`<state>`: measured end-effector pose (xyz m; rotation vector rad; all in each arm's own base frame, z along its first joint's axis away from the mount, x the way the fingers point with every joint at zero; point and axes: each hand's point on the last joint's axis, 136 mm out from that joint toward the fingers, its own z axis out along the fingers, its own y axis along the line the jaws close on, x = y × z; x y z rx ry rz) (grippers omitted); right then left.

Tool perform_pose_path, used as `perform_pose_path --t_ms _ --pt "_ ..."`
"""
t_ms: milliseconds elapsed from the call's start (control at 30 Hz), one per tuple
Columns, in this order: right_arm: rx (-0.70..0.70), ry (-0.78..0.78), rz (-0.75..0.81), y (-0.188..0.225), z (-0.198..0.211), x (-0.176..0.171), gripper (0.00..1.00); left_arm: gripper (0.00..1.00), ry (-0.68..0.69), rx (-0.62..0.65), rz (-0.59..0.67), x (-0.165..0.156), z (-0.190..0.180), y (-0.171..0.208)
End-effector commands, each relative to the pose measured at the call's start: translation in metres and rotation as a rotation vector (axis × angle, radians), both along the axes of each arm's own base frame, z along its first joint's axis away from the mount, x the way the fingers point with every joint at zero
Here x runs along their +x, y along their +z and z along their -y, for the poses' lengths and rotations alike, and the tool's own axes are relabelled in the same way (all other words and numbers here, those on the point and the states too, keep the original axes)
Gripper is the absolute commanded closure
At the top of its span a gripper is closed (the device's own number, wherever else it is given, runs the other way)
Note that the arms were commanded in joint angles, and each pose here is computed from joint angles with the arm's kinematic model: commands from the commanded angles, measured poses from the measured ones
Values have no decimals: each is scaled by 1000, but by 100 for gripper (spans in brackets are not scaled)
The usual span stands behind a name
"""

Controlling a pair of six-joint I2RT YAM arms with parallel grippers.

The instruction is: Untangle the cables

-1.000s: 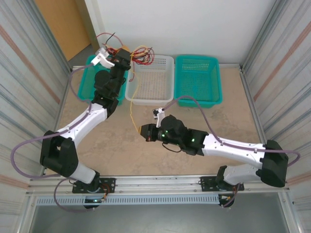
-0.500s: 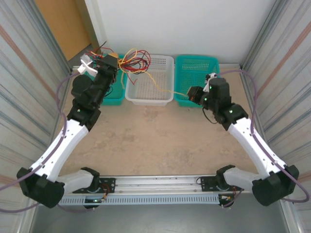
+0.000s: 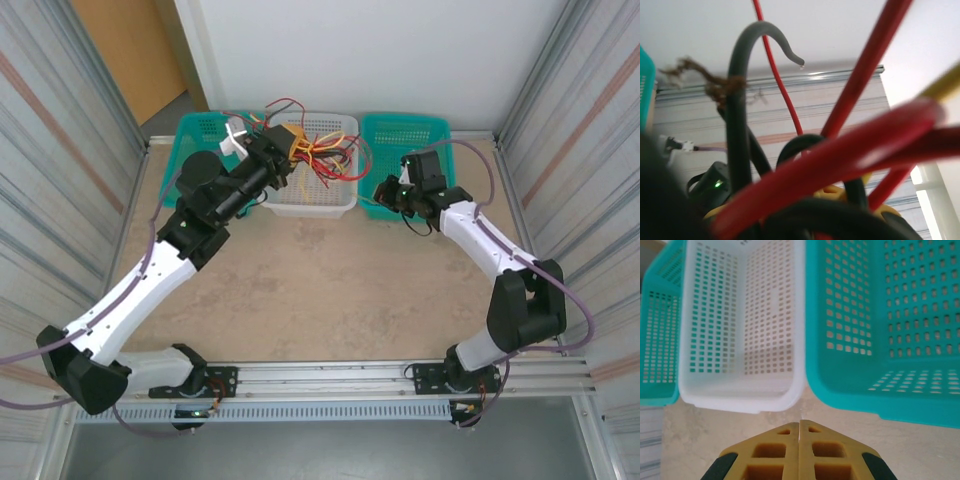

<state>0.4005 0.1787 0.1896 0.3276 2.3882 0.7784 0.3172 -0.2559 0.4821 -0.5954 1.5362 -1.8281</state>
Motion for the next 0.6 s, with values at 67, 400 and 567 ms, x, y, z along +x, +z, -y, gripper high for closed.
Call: perform_pose_path --t_ms 67,400,567 --pt "-79 -6 -49 -44 -7 -38 100 100 139 -236 234 -23 -69 95" --pt "-10 -273 -1 -13 109 -83 100 100 779 394 73 -29 -221 -11" --pt "76 -515 123 54 195 -96 100 100 792 315 -142 -22 -271 -94"
